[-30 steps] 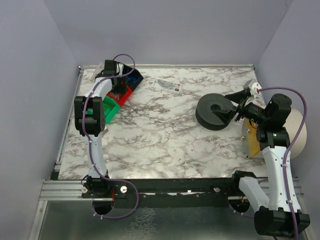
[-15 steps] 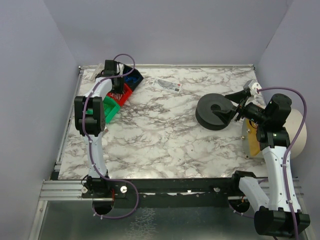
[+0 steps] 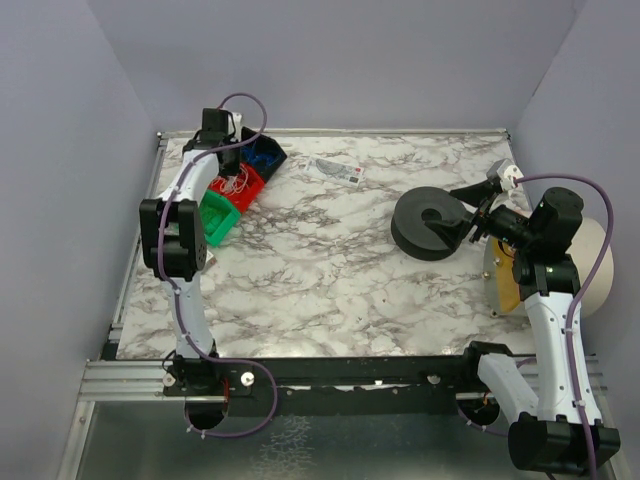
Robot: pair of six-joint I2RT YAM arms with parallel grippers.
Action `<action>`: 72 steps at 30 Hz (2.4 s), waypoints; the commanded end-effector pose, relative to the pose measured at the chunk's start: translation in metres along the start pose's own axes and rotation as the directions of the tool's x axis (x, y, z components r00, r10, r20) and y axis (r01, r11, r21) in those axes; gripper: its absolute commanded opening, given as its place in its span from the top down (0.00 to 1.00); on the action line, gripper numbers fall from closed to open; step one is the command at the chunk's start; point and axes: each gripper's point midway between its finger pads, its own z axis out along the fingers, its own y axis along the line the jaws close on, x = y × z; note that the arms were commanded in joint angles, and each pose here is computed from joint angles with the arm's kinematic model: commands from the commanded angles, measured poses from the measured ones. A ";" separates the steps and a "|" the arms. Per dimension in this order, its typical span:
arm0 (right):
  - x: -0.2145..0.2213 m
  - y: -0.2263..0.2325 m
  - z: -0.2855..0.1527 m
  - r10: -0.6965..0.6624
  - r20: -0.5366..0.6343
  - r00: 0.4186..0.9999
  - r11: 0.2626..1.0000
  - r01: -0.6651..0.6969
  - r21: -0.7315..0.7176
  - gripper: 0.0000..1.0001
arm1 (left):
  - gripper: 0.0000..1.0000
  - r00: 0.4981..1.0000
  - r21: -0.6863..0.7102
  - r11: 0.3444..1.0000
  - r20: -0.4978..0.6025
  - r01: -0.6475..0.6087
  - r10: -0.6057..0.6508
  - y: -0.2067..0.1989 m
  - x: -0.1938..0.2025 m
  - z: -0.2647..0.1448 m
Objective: Wrap the cables
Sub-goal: Pick up the cable from the storage box, then place the cable at the center of the board.
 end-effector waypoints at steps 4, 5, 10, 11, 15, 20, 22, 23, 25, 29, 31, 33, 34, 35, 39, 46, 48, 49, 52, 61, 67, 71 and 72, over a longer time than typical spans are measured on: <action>0.006 -0.001 -0.001 0.000 -0.010 1.000 1.000 0.000 0.004 0.00 | 1.00 0.969 0.056 0.998 0.244 0.030 -0.043 -0.008 -0.083 -0.097; 0.007 -0.001 -0.001 0.001 -0.011 1.000 1.000 -0.001 0.005 0.00 | 1.00 0.963 0.073 0.997 0.264 0.040 -0.058 -0.011 -0.089 -0.108; 0.008 -0.003 0.000 0.001 -0.013 1.000 1.000 -0.001 0.010 0.00 | 1.00 0.934 0.160 0.987 0.348 0.030 -0.084 -0.045 -0.111 -0.160; 0.007 -0.003 -0.001 -0.001 -0.014 1.000 1.000 0.001 0.013 0.00 | 1.00 0.929 0.176 0.984 0.362 0.018 -0.082 -0.056 -0.114 -0.170; 0.010 -0.006 0.000 0.000 -0.019 1.000 1.000 0.000 0.022 0.00 | 1.00 0.911 0.261 0.964 0.409 -0.055 -0.059 -0.115 -0.119 -0.207; 0.013 -0.009 0.001 0.003 -0.024 1.000 1.000 -0.003 0.031 0.00 | 0.99 0.875 0.323 0.934 0.484 -0.150 -0.027 -0.181 -0.126 -0.255; 0.013 -0.010 0.001 0.003 -0.024 1.000 0.999 -0.003 0.033 0.00 | 0.98 0.858 0.346 0.919 0.514 -0.189 -0.017 -0.199 -0.130 -0.272; 0.014 -0.010 0.002 0.006 -0.026 1.000 0.999 -0.005 0.032 0.00 | 0.98 0.849 0.358 0.910 0.529 -0.207 -0.015 -0.207 -0.132 -0.280; 0.016 -0.011 0.002 0.010 -0.029 1.000 0.999 -0.009 0.034 0.00 | 0.98 0.834 0.395 0.886 0.551 -0.243 -0.016 -0.222 -0.136 -0.295; 0.017 -0.013 0.003 0.011 -0.031 0.999 0.999 -0.010 0.039 0.00 | 0.97 0.820 0.483 0.816 0.572 -0.316 -0.021 -0.259 -0.132 -0.321; 0.017 -0.014 0.003 0.015 -0.032 0.999 0.999 -0.013 0.045 0.00 | 0.97 0.823 0.536 0.770 0.568 -0.347 -0.024 -0.280 -0.125 -0.330; 0.017 -0.016 0.003 0.018 -0.029 0.999 0.998 -0.016 0.058 0.00 | 0.97 0.827 0.578 0.725 0.562 -0.375 -0.021 -0.303 -0.117 -0.338; 0.017 -0.018 0.003 0.020 -0.029 0.999 0.998 -0.018 0.067 0.00 | 0.97 0.827 0.580 0.719 0.563 -0.382 -0.014 -0.312 -0.114 -0.339; 0.017 -0.020 0.003 0.021 -0.030 0.999 0.997 -0.019 0.073 0.00 | 0.97 0.827 0.572 0.723 0.562 -0.389 0.000 -0.320 -0.109 -0.336; 0.018 -0.027 0.003 0.020 -0.037 0.999 0.994 -0.016 0.110 0.00 | 0.94 0.863 0.523 0.772 0.502 -0.362 0.064 -0.337 -0.086 -0.289; 0.020 -0.030 0.003 0.016 -0.043 0.999 0.993 -0.011 0.120 0.00 | 0.94 0.916 0.566 0.760 0.390 -0.320 0.095 -0.354 -0.052 -0.242; 0.021 -0.028 0.003 0.017 -0.046 0.999 0.994 -0.012 0.110 0.00 | 0.92 0.914 0.575 0.753 0.396 -0.321 0.088 -0.355 -0.054 -0.246; 0.021 -0.028 0.003 0.016 -0.047 0.999 0.994 -0.011 0.105 0.00 | 0.90 0.914 0.577 0.751 0.398 -0.321 0.086 -0.356 -0.055 -0.247; 0.023 -0.026 0.004 0.014 -0.049 0.999 0.996 -0.009 0.094 0.00 | 0.87 0.913 0.579 0.749 0.398 -0.322 0.085 -0.356 -0.054 -0.248; 0.024 -0.020 0.004 0.010 -0.046 0.999 0.998 -0.007 0.056 0.00 | 0.86 0.909 0.593 0.721 0.397 -0.357 0.124 -0.355 -0.040 -0.248; 0.023 -0.011 0.006 0.016 -0.034 0.999 1.000 -0.016 0.007 0.00 | 0.86 0.915 0.573 0.754 0.392 -0.320 0.091 -0.350 -0.045 -0.247; 0.003 -0.010 0.010 0.082 0.002 0.997 0.996 -0.082 -0.019 0.00 | 0.86 0.920 0.590 0.741 0.380 -0.321 0.096 -0.352 -0.038 -0.246; -0.004 -0.012 0.012 0.098 0.011 0.995 0.995 -0.098 -0.021 0.00 | 0.86 0.922 0.592 0.740 0.375 -0.320 0.098 -0.352 -0.035 -0.244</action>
